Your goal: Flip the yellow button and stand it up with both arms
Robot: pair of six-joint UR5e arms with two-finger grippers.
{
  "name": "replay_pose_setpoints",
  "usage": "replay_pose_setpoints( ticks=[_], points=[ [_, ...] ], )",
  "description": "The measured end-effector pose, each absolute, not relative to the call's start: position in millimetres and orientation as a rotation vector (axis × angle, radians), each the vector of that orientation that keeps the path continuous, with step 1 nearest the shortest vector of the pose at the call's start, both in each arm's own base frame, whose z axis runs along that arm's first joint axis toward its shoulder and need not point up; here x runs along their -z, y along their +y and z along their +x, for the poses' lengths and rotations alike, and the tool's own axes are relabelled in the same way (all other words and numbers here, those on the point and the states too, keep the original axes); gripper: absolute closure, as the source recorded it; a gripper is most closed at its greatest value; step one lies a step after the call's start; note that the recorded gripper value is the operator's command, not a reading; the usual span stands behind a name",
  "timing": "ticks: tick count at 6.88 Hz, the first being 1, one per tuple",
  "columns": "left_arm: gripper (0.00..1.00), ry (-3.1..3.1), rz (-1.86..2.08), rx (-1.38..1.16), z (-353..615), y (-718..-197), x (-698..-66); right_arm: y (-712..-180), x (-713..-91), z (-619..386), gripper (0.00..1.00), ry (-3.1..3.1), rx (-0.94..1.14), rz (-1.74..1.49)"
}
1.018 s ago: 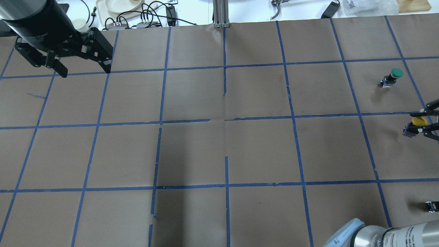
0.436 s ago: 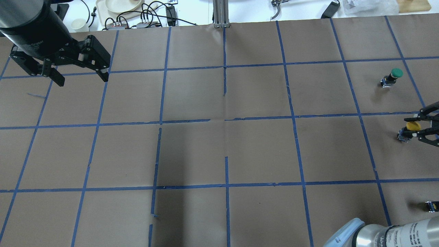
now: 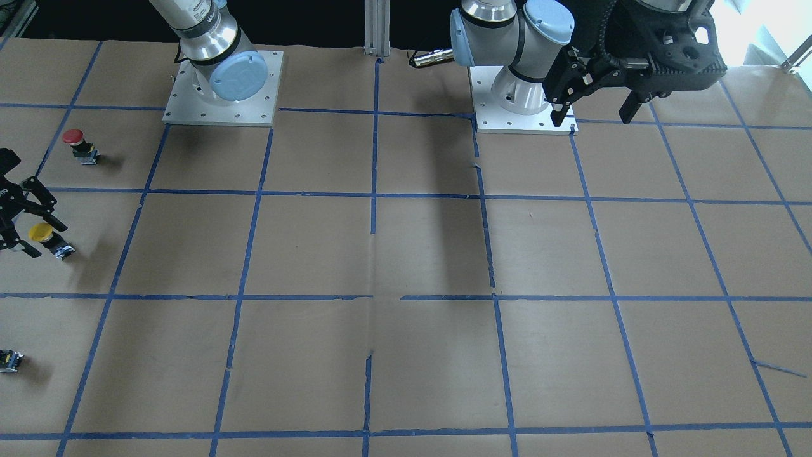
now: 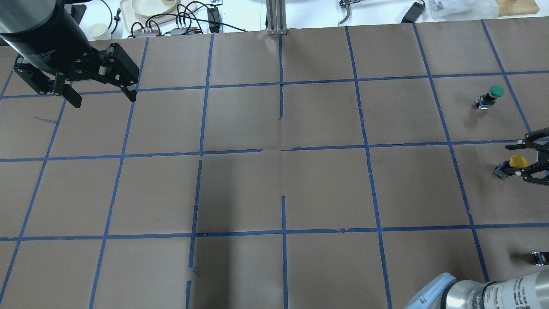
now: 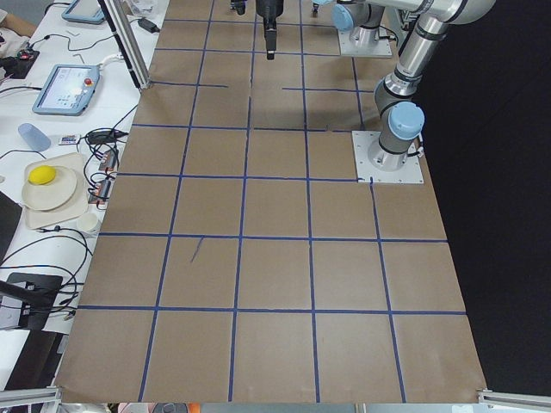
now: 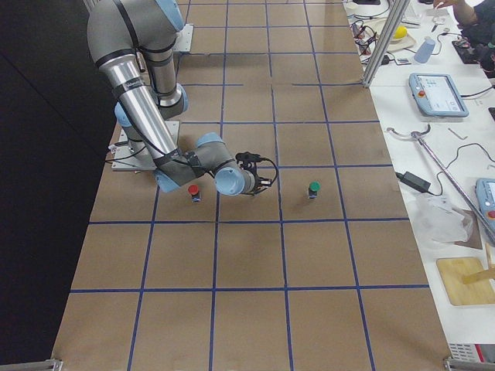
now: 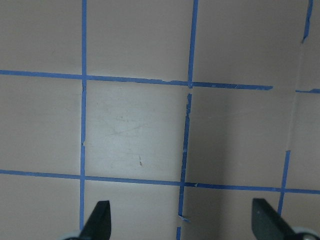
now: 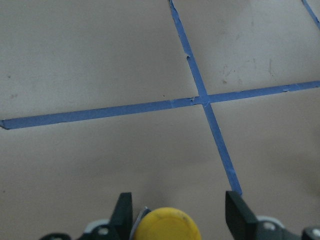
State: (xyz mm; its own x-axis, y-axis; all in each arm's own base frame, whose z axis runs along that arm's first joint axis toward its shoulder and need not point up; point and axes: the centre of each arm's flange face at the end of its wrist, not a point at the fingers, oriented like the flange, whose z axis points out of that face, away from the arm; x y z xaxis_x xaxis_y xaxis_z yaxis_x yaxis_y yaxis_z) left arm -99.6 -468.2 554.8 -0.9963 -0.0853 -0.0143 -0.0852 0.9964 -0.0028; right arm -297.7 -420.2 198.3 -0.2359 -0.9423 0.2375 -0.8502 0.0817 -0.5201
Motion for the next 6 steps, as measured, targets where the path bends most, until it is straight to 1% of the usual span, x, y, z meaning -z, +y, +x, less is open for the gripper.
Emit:
replay_pose_setpoints(
  ticks=[2,4,6],
  points=[
    [0.0,3.124,-0.136,0.006,-99,-471,-556,-419,-212,-299,0.0,2.263,0.828,-1.762],
    [0.0,3.124,-0.137,0.003,-99,-472,-555,-419,-267,-287,0.0,2.444,0.738,-1.648],
    [0.0,3.124,-0.137,0.001,-99,-472,-555,-423,-325,-247,0.0,2.653,0.607,-1.468]
  ],
)
